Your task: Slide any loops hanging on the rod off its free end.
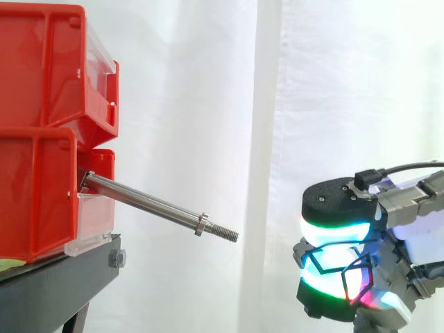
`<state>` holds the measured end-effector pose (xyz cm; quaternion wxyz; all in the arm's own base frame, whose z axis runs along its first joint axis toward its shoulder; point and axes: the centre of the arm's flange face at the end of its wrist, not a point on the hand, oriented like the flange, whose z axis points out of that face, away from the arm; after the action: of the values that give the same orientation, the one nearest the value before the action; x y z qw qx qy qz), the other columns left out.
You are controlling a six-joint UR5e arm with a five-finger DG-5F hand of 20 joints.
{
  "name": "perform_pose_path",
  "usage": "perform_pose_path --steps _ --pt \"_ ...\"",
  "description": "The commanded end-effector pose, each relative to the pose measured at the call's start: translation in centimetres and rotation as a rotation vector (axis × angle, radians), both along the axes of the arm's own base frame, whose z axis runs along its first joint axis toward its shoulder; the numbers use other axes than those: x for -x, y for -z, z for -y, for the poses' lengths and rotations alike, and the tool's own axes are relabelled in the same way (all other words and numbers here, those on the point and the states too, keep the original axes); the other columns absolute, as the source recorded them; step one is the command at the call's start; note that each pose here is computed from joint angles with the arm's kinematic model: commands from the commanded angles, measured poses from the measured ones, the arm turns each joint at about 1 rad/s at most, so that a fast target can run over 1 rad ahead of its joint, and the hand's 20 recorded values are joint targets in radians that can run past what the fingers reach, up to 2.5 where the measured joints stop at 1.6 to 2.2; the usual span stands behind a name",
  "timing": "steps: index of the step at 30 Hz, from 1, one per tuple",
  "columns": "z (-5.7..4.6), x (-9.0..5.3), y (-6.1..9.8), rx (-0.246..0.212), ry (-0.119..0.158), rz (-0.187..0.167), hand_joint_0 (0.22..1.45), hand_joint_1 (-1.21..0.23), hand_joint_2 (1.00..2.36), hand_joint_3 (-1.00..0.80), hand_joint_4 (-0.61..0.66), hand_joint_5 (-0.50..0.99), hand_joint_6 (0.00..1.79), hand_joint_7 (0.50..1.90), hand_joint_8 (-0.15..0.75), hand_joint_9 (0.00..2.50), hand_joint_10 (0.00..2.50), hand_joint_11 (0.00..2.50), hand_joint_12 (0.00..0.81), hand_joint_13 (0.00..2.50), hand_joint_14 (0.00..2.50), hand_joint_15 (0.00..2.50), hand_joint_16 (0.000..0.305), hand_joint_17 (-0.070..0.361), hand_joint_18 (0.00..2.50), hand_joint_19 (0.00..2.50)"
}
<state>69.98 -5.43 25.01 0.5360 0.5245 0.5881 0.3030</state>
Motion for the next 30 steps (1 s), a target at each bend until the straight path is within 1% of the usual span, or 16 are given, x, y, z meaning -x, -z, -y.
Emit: perform_pose_path --steps 1,5,8,10,14,16,17,19,20,21,23,25,26,27,28,30 --pt "-0.18 0.08 0.05 -0.007 0.000 -0.006 0.65 -0.75 1.03 -0.05 0.20 -0.22 0.84 1.31 0.313 1.01 0.01 1.00 0.340 1.00 0.02 0.63 0.045 0.101 0.79 0.49" --pt "-0.28 0.11 0.07 -0.011 -0.001 -0.008 0.68 -0.78 1.02 -0.26 0.21 -0.22 0.86 1.31 0.319 1.05 0.01 1.06 0.334 1.00 0.02 0.61 0.045 0.101 0.81 0.47" --pt "-0.39 0.10 0.07 -0.011 -0.002 -0.008 0.66 -0.75 1.01 -0.41 0.22 -0.20 0.86 1.34 0.323 1.09 0.01 1.07 0.333 1.01 0.02 0.61 0.044 0.100 0.83 0.47" --pt "-0.36 0.10 0.06 -0.010 0.001 -0.008 0.62 -0.64 1.00 -0.50 0.23 -0.17 0.85 1.40 0.321 1.14 0.01 1.08 0.330 1.02 0.02 0.61 0.044 0.099 0.83 0.48" --pt "-0.34 0.11 0.06 -0.010 0.002 -0.008 0.61 -0.55 1.00 -0.44 0.18 -0.15 0.83 1.42 0.311 1.16 0.01 1.06 0.324 1.03 0.02 0.62 0.043 0.098 0.82 0.50" --pt "-0.34 0.11 0.06 -0.010 0.002 -0.008 0.60 -0.51 1.02 -0.28 0.17 -0.16 0.82 1.42 0.321 1.12 0.01 1.02 0.326 1.01 0.02 0.62 0.044 0.099 0.79 0.51" --pt "-0.34 0.11 0.06 -0.010 0.002 -0.008 0.60 -0.51 1.02 -0.26 0.17 -0.16 0.82 1.42 0.325 1.11 0.01 1.01 0.327 1.01 0.02 0.62 0.044 0.099 0.78 0.51" --pt "-0.34 0.11 0.06 -0.012 0.003 -0.007 0.60 -0.63 1.02 -0.15 0.16 -0.19 0.83 1.38 0.320 1.04 0.01 0.99 0.333 0.98 0.02 0.62 0.045 0.101 0.78 0.50" --pt "-0.34 0.11 0.06 -0.012 0.003 -0.007 0.60 -0.66 1.02 -0.14 0.16 -0.20 0.84 1.35 0.320 1.04 0.01 1.00 0.335 0.99 0.02 0.62 0.045 0.101 0.78 0.50" --pt "-0.34 0.11 0.06 -0.012 0.003 -0.007 0.63 -0.74 1.03 -0.09 0.19 -0.21 0.85 1.34 0.317 1.03 0.01 1.00 0.338 1.00 0.02 0.62 0.045 0.101 0.78 0.49" --pt "-0.44 0.12 0.07 -0.011 0.001 -0.009 0.67 -0.77 1.03 -0.07 0.20 -0.22 0.85 1.32 0.316 1.01 0.01 1.01 0.337 1.00 0.02 0.63 0.045 0.101 0.79 0.48" --pt "-0.44 0.12 0.07 -0.016 0.002 -0.008 0.72 -0.79 1.02 -0.23 0.21 -0.22 0.87 1.29 0.314 1.02 0.01 1.03 0.338 1.01 0.02 0.63 0.045 0.100 0.82 0.47" --pt "-0.44 0.12 0.07 -0.017 0.003 -0.007 0.72 -0.79 1.02 -0.23 0.21 -0.22 0.87 1.29 0.314 1.02 0.01 1.03 0.338 1.01 0.02 0.63 0.045 0.100 0.82 0.47" --pt "-0.44 0.12 0.07 -0.017 0.003 -0.007 0.71 -0.80 1.02 -0.30 0.20 -0.22 0.87 1.30 0.315 1.03 0.01 1.04 0.338 1.02 0.02 0.62 0.045 0.100 0.83 0.45" --pt "-0.45 0.10 0.18 -0.017 0.003 -0.009 0.69 -0.79 1.00 -0.50 0.22 -0.21 0.88 1.33 0.323 1.08 0.01 1.06 0.335 1.03 0.02 0.61 0.044 0.100 0.85 0.45" --pt "-0.44 0.12 0.07 -0.017 0.003 -0.007 0.65 -0.73 1.00 -0.50 0.22 -0.18 0.87 1.35 0.325 1.11 0.02 1.06 0.331 1.02 0.02 0.60 0.044 0.099 0.85 0.45"
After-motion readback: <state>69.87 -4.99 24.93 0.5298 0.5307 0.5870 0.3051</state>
